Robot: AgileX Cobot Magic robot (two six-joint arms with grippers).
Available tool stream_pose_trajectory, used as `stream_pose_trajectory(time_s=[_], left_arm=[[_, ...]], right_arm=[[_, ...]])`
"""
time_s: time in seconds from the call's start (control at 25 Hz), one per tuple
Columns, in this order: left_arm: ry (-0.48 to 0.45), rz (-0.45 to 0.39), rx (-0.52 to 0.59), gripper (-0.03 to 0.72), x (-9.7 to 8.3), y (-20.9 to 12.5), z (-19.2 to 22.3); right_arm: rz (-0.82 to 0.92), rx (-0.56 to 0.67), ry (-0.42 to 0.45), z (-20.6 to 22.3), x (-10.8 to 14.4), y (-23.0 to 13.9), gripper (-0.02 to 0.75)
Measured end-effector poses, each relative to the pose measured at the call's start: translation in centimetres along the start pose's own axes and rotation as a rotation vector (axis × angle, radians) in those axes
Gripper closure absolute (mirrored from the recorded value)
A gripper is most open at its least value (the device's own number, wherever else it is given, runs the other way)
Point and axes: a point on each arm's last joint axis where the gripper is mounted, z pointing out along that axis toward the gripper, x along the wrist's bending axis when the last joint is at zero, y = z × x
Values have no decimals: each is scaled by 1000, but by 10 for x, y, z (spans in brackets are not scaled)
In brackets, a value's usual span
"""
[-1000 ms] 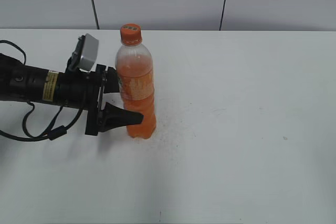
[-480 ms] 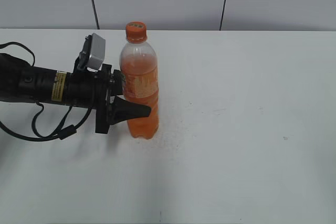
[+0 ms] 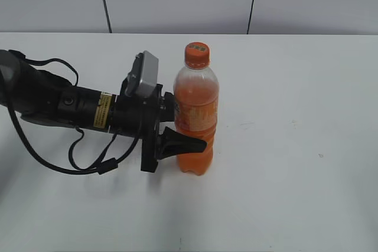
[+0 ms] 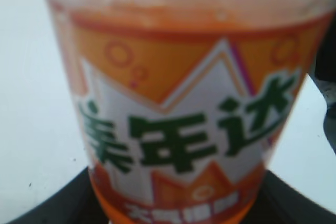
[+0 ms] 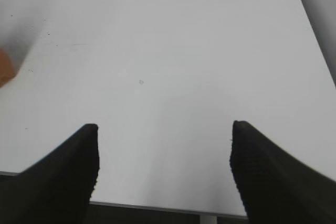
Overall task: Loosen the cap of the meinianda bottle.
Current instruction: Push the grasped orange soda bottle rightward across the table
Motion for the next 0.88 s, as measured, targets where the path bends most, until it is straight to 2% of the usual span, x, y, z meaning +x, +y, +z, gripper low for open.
stream_pose_trajectory(time_s=[0.24, 0.36, 0.48, 0.64, 0.76, 0.88], left_arm=[[-10, 28, 3, 288, -7, 4, 14], [-2, 25, 6, 288, -7, 4, 14], [2, 24, 8, 288, -7, 4, 15], [4, 23, 9, 288, -6, 4, 15], [8, 22, 10, 288, -6, 4, 15], [7, 21, 8, 288, -6, 4, 15]], right_arm=[[16, -8, 26, -5, 2, 4, 154], [26, 78, 52, -6, 2, 24, 183], [46, 207, 91, 5, 2, 61, 237], [57, 321, 144, 33, 0, 130, 324], [41, 427, 174, 72, -3, 179, 365], [60, 443, 218, 110, -3, 219, 374]])
